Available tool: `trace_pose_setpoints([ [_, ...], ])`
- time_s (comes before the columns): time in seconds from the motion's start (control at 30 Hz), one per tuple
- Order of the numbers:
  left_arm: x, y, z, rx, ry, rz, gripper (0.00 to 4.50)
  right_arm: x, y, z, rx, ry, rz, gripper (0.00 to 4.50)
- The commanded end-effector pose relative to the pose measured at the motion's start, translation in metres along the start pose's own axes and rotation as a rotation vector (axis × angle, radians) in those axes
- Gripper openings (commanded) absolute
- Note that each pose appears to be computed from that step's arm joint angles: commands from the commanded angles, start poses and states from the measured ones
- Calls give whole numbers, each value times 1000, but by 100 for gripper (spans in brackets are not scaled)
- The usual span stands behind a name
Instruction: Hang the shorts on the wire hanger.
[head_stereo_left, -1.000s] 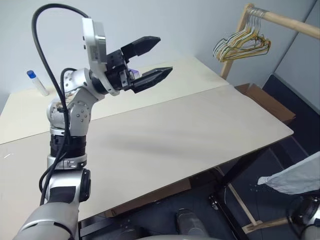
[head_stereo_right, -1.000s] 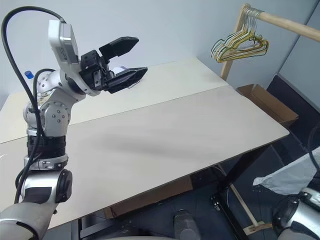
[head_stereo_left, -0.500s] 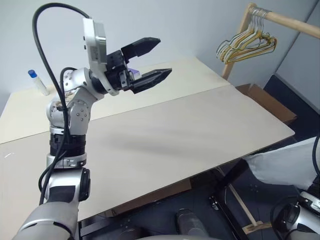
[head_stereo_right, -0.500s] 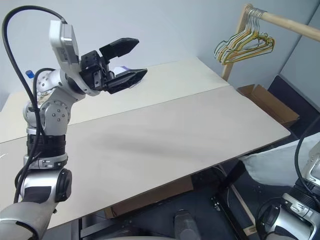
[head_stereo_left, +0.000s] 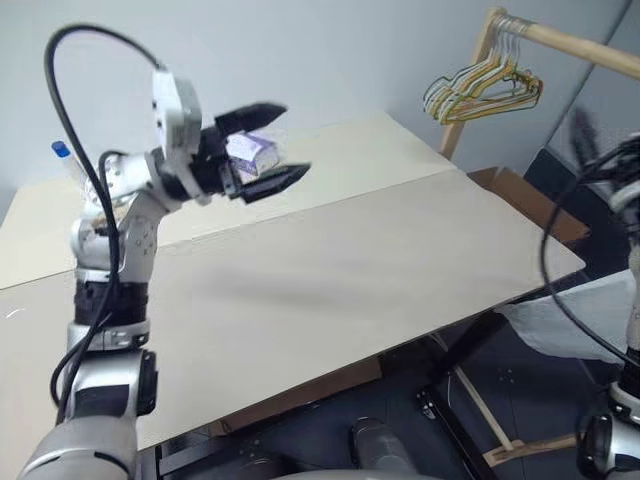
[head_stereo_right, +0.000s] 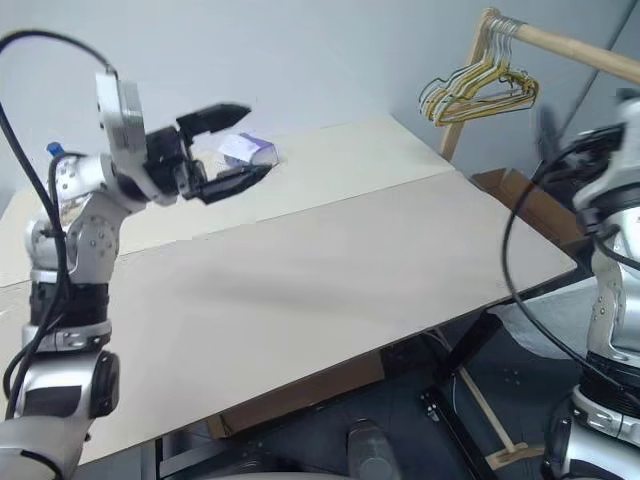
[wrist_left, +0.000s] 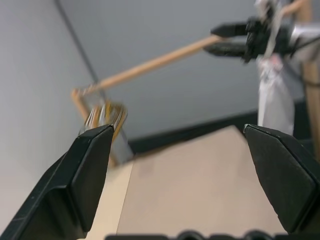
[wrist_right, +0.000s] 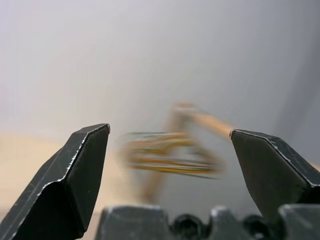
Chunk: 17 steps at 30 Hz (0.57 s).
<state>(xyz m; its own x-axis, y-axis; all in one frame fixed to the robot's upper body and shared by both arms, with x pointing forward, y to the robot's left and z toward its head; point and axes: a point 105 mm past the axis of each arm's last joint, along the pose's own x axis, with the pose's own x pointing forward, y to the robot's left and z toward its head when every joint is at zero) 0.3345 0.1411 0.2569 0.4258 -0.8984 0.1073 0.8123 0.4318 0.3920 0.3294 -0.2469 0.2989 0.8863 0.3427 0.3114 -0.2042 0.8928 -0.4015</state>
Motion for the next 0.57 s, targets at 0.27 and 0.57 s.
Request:
trace_pose_setpoints([
  [0.27, -48, -22, -30, 61, 205, 169, 450, 28, 96, -18, 108, 120, 755, 448],
  [0.57, -56, -28, -25, 49, 222, 227, 450, 31, 103, -20, 101, 108, 807, 448],
])
